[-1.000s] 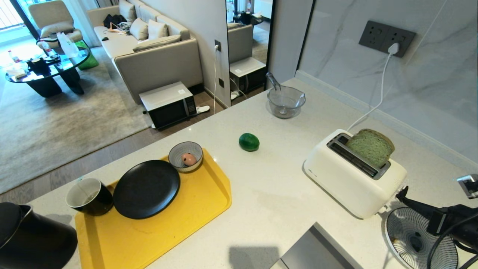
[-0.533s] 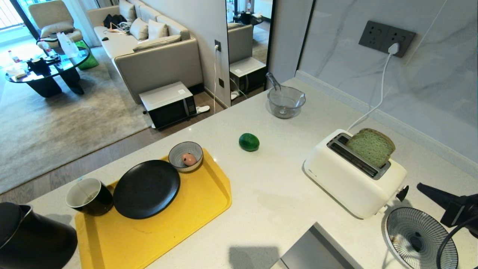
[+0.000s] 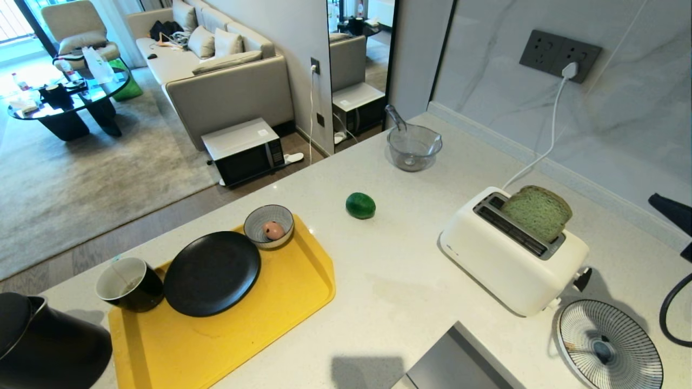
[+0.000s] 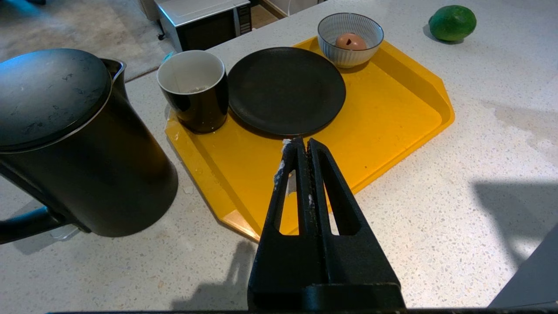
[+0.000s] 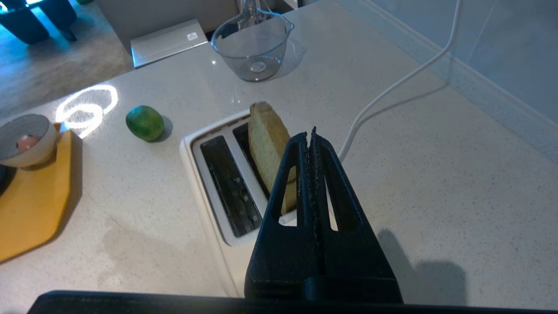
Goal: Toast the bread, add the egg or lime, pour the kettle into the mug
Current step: Put the baked bread on a plate
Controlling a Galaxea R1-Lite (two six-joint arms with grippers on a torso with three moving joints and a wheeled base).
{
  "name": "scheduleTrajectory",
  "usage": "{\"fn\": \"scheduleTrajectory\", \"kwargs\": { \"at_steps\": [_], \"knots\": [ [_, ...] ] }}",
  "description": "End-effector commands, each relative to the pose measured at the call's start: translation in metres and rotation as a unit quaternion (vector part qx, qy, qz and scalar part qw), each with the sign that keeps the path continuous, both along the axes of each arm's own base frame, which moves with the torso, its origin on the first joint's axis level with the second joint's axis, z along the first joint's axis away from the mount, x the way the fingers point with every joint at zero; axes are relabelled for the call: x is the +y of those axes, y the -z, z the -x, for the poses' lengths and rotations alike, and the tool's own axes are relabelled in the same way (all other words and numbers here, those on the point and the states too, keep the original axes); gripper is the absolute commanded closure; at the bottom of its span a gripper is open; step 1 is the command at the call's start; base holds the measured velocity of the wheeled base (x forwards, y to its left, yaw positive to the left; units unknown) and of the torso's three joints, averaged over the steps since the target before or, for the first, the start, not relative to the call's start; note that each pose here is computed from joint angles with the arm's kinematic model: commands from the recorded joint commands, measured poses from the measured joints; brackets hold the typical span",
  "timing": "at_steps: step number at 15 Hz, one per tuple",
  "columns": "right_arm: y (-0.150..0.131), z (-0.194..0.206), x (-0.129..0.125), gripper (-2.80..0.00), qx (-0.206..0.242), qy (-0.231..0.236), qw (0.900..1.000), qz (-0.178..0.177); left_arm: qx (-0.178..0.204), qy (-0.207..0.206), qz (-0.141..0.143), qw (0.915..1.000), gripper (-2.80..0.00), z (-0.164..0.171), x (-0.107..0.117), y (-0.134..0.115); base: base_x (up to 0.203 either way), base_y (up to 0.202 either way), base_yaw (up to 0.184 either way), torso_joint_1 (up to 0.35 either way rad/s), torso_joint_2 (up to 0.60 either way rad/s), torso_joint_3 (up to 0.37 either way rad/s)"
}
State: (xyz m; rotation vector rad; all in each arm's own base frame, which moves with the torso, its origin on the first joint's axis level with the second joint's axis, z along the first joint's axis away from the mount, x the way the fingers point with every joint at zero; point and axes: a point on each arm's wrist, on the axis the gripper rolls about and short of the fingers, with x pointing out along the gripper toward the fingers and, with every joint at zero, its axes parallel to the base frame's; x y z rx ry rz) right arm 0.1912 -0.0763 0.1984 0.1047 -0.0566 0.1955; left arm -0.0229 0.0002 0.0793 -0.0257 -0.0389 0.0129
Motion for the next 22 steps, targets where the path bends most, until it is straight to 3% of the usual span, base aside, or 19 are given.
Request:
{"fn": "scheduleTrajectory", "kwargs": {
  "at_steps": [1,6,10,12,15,16,19,22],
  "knots": [
    [-0.031,0.005,0.002,0.0,0.021,0.001,1.0,-0.015,0.006,0.0,0.0,1.0,0.0,-0.001,0.0,0.004,0.0,0.0,0.0,0.0,0.0,0.0],
    [-0.081,-0.007,-0.005,0.0,0.123,0.051,0.989,-0.058,0.006,0.0,0.0,1.0,0.0,-0.001,0.0,0.004,0.0,0.0,0.0,0.0,0.0,0.0],
    [-0.075,-0.019,-0.01,0.0,0.15,0.092,0.983,-0.055,0.006,0.0,0.0,1.0,0.0,-0.001,0.0,0.004,0.0,0.0,0.0,0.0,0.0,0.0],
    [-0.065,-0.018,-0.008,0.0,0.168,0.138,0.975,-0.035,0.006,0.0,0.0,1.0,0.0,-0.001,0.0,0.004,0.0,0.0,0.0,0.0,0.0,0.0],
    [-0.052,-0.011,-0.002,0.0,0.185,0.14,0.972,-0.025,0.006,0.0,0.0,1.0,0.0,-0.001,0.0,0.004,0.0,0.0,0.0,0.0,0.0,0.0],
    [-0.05,-0.007,0.002,-2.8,0.187,0.132,0.973,-0.025,0.006,0.0,0.0,1.0,0.0,-0.001,0.0,0.004,0.0,0.0,0.0,0.0,0.0,0.0],
    [-0.057,-0.001,0.015,-2.8,0.171,0.107,0.979,-0.012,0.006,0.0,0.0,1.0,0.0,-0.001,0.0,0.004,0.0,0.0,0.0,0.0,0.0,0.0],
    [-0.047,0.004,0.018,-2.8,0.185,0.101,0.978,-0.015,0.006,0.0,0.0,1.0,0.0,-0.001,0.0,0.004,0.0,0.0,0.0,0.0,0.0,0.0]
  ]
}}
